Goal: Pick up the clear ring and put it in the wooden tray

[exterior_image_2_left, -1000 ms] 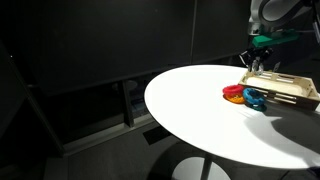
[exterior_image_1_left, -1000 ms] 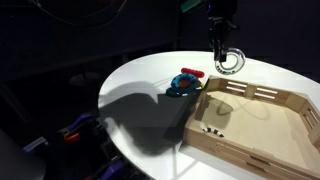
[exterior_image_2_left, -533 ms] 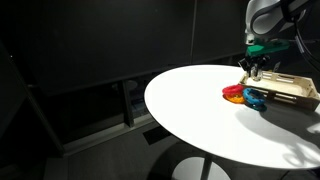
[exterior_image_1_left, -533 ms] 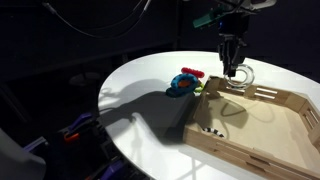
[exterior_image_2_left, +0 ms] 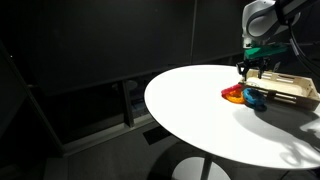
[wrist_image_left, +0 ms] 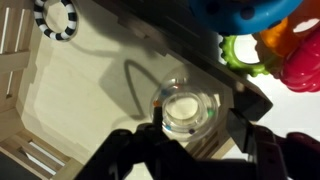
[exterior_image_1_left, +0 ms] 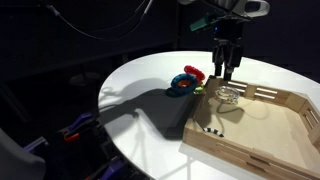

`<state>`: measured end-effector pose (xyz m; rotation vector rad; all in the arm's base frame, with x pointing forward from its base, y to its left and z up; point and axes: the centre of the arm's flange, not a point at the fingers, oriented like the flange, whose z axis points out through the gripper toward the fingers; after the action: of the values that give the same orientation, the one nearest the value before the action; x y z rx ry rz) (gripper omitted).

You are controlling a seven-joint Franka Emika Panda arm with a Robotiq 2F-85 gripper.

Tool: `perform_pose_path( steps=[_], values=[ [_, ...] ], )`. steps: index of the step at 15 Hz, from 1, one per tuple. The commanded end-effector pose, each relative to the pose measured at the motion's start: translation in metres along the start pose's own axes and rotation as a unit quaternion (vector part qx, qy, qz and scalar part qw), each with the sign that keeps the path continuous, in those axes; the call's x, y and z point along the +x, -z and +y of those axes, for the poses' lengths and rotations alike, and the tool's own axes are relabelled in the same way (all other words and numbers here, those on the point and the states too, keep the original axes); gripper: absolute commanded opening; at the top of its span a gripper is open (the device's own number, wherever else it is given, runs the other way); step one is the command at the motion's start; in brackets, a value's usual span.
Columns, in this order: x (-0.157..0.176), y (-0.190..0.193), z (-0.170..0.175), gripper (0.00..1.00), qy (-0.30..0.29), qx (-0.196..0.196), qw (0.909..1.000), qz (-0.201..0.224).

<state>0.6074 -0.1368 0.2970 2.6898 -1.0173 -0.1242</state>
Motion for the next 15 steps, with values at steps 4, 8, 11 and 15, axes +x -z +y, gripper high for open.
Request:
perform_pose_path(
  steps=[4,8,11,15],
  values=[
    [-0.018,0.053,0.003,1.00,0.058,0.008,0.9981,-0.018],
    [-0.037,0.087,0.005,1.00,0.149,0.038,0.9880,-0.017],
    [-0.050,0.106,0.007,1.00,0.223,0.062,0.9725,-0.024],
    [-0.067,0.126,0.014,1.00,0.286,0.071,0.9554,-0.024]
  ],
)
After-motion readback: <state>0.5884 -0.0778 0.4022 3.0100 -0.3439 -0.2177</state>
